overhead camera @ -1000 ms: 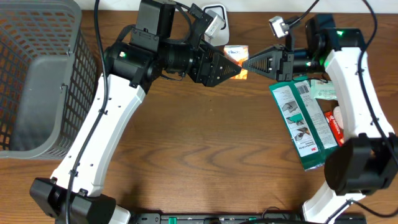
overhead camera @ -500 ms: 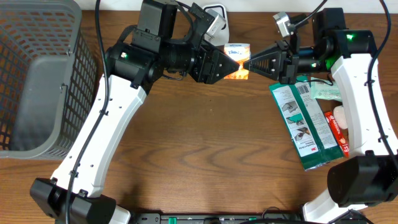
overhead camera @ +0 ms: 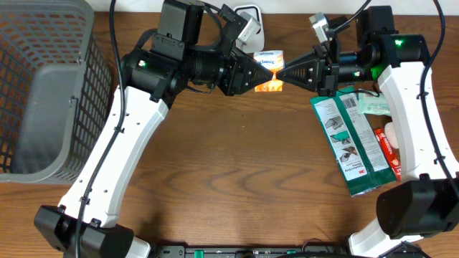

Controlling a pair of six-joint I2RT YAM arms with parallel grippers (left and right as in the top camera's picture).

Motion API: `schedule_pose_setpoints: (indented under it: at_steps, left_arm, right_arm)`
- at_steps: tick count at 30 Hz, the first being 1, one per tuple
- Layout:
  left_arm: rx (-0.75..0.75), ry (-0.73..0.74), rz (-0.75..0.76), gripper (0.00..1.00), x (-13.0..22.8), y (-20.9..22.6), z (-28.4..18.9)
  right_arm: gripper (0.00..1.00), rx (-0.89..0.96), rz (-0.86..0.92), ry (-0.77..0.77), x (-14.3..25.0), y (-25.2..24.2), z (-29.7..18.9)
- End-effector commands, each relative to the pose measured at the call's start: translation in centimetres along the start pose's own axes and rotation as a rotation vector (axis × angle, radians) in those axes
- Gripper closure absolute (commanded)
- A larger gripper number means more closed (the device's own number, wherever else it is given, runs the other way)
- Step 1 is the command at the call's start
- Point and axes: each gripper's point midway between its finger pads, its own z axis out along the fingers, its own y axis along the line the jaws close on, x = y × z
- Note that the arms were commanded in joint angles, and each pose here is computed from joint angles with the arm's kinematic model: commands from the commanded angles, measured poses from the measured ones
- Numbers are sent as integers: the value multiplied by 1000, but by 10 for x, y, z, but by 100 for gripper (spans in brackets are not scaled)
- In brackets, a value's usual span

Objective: Scan the item barcode
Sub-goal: 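Grasp the Kleenex pack with the left gripper and release the right, then hold the Kleenex pack against the scanner with the left gripper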

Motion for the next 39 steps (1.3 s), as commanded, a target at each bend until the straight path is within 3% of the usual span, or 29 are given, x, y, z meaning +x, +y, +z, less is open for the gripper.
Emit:
schedule_pose_setpoints:
  at_steps: [1, 2, 3, 4, 15, 17, 23, 27, 33, 39]
  left_arm:
    - [-7, -8, 11, 81, -3, -1, -2]
    - [-8, -8, 12, 87, -3, -1, -2]
    - [-8, -8, 12, 90, -3, -1, -2]
    - [-11, -9, 12, 92, -3, -1, -2]
    - [-10, -4, -63, 92, -2, -1, -3]
    - [-11, 5, -74, 88, 1, -3, -5]
    - [-30, 4, -78, 92, 3, -9, -12]
    - [-349, 56, -141, 93, 15, 26, -36]
    - [-790, 108, 16, 93, 2, 49, -95]
    - [-945, 182, 292, 93, -19, 75, -96]
  right_arm:
    - [54, -63, -54, -21, -11, 20, 8]
    - [25, -50, -61, -12, -10, 17, 8]
    - [4, -33, -71, 0, -8, 14, 8]
    - [1, -17, -80, 10, -7, 11, 8]
    - [1, 125, -94, 24, -6, -16, -19]
    - [1, 197, -46, 43, -2, -29, -29]
    - [1, 540, 207, 163, 29, -79, -65]
    - [1, 784, 366, 244, 54, -104, -92]
    - [1, 885, 380, 288, 63, -113, -106]
    - [1, 970, 380, 328, 69, -119, -119]
